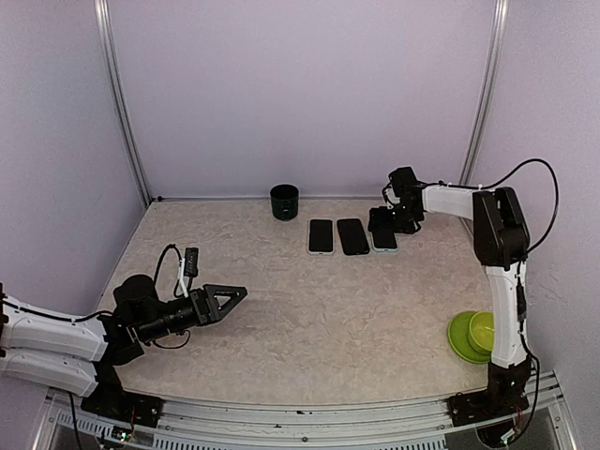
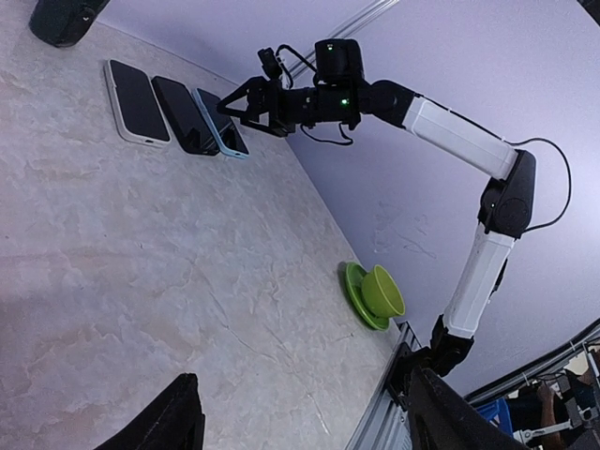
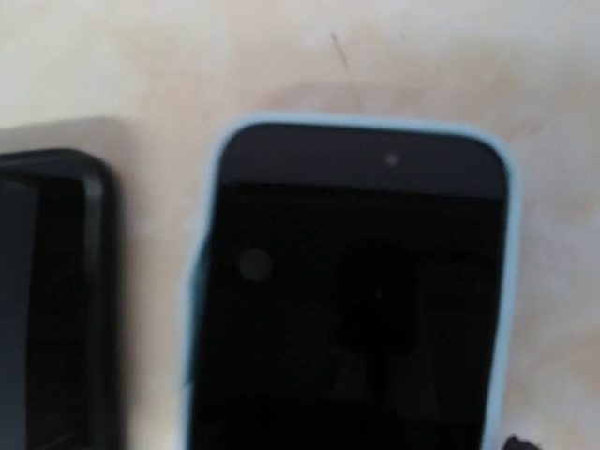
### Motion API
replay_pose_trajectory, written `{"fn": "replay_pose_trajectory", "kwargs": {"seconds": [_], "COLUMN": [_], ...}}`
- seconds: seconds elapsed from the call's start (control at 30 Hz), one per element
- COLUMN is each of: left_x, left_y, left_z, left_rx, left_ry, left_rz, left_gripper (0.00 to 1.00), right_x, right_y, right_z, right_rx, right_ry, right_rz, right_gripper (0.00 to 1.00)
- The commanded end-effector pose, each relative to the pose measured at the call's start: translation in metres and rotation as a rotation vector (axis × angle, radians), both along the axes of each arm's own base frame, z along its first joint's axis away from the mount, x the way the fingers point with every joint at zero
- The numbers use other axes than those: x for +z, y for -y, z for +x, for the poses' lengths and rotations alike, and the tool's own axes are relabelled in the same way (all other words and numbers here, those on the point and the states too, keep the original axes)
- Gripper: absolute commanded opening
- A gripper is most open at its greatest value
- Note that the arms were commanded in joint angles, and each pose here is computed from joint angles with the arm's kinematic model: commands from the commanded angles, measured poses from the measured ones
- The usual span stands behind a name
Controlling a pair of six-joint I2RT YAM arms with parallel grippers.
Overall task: Put the phone into the phone case
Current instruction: Place the phone with the phone case at the corner of the board, then reset both arms
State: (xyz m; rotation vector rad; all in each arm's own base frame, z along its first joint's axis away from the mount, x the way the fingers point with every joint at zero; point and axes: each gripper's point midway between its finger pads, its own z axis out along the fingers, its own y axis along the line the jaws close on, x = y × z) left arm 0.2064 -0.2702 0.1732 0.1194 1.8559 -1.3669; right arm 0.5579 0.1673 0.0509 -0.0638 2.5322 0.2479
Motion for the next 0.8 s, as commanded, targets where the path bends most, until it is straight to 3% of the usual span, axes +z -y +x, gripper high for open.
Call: {"fn": "replay_pose_trajectory", "kwargs": {"seconds": [0.0, 0.17, 0.4, 0.63, 0.77], "left_x": [0.006, 0.014, 0.023, 0.038, 0.053], "left_y": [0.001, -0.002, -0.012, -0.024, -0.037], "left_z": [0.001, 0.007, 0.014, 0.02, 0.022], "left_rx": [0.005, 0.039, 0.106, 0.176, 0.235], "left_ry": [0.03, 0.068, 0.112, 0.159, 0.186], "left_rz": [-0.001, 0.05, 0.118, 0.191, 0.229], "left_gripper": [0.73, 0.73, 0.73, 0.73, 0.73], "right_x": [0.069, 0.103, 0.141, 0.173, 0.184], "right_y": [0.003, 0.015, 0.016, 0.003, 0.008], "right_z": [-0.005, -0.044, -0.133, -0.225, -0.258], "right_rx": [0.001, -0.013, 0.025, 0.12, 0.147], "right_ry": [0.119, 0.195, 0.316, 0.437, 0.487], "right_rz": [0.06, 0.002, -0.005, 0.113, 0.159], "right_gripper": [0.93, 0.95, 1.0, 1.0, 1.0]}}
